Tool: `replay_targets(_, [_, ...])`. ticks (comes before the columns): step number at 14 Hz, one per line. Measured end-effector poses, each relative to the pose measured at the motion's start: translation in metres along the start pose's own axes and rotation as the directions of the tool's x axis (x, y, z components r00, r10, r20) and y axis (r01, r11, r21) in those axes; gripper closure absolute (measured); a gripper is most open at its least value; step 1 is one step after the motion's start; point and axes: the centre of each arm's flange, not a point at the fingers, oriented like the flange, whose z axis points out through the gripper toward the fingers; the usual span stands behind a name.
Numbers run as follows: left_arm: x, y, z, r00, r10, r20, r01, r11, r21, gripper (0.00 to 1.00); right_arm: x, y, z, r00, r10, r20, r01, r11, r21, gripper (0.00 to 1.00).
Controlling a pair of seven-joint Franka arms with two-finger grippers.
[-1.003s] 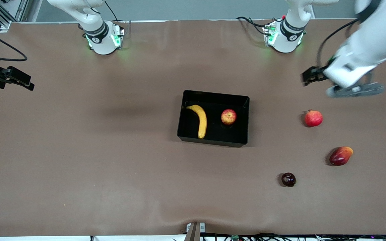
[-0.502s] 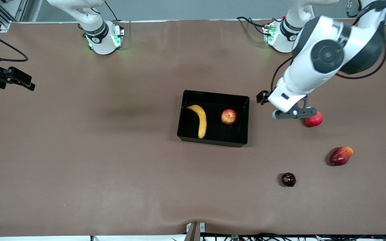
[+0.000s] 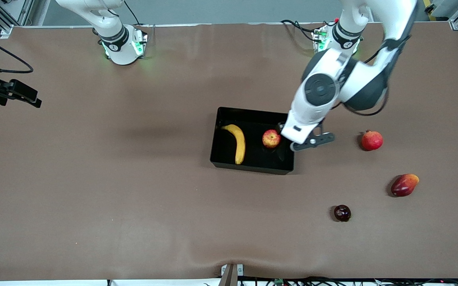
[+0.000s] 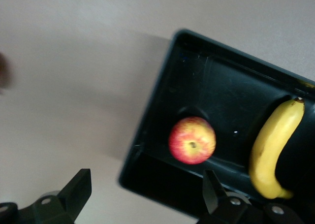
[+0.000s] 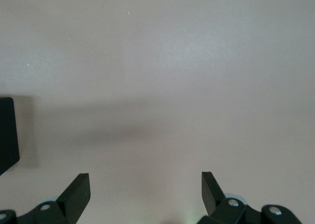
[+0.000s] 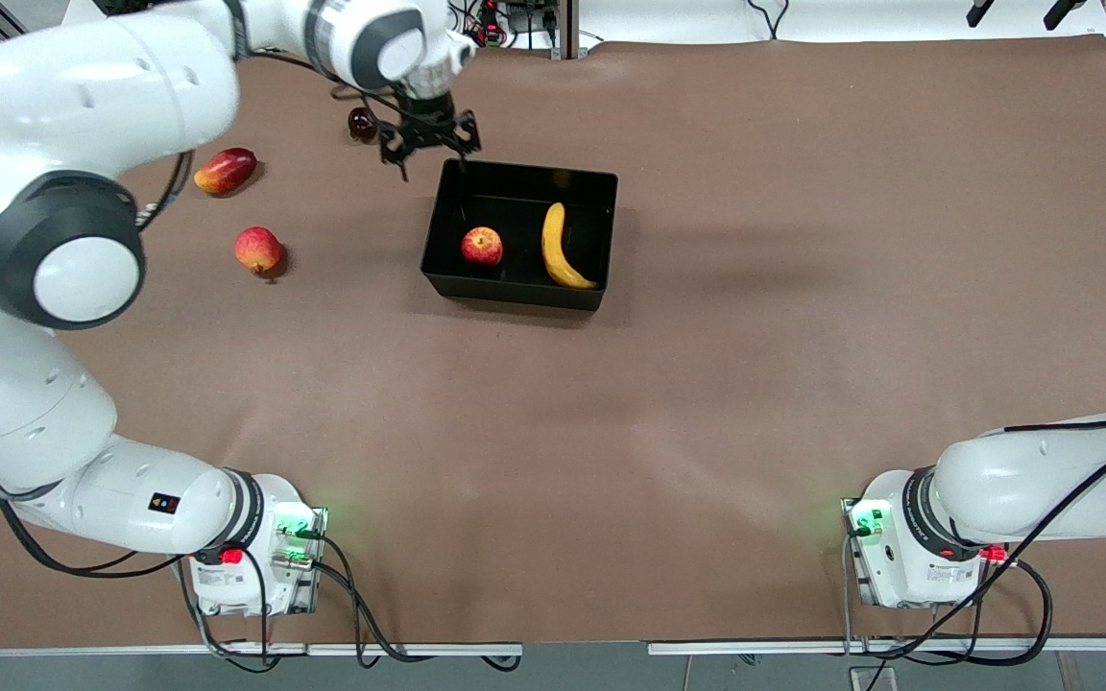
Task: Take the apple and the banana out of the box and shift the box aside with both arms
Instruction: 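Lower the left gripper into the box and grasp the apple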
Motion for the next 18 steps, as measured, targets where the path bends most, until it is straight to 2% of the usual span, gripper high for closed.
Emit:
replay_targets(3, [-0.009, 0.031, 0.043, 0.996, -0.093, 0.015, 0.093, 0.996, -0.016, 0.0, 0.0, 0.0, 0.0, 1.0, 0.0, -0.001, 0.0, 1.0, 0.0, 0.0])
replay_targets(7, [-0.016, 0.049, 0.085, 0.985, -0.172, -0.003, 0.172, 0.985, 0.028, 0.0, 0.0, 0.0, 0.0, 1.0, 0.0, -0.001, 0.0, 1.0, 0.0, 0.0])
replay_targets(14, [-0.017, 0.057, 0.133, 0.978, -0.209, 0.02, 0.207, 0.976, 0.061, 0.0, 0.0, 0.001, 0.0, 1.0, 0.002, -0.001, -0.002, 1.0, -0.001, 0.0])
replay_targets(18, [-0.013, 0.058, 0.147, 0.977, -0.215, -0.013, 0.215, 0.974, 0.068, 0.0, 0.0, 0.002, 0.0, 1.0, 0.003, -0.001, -0.003, 1.0, -0.001, 0.0])
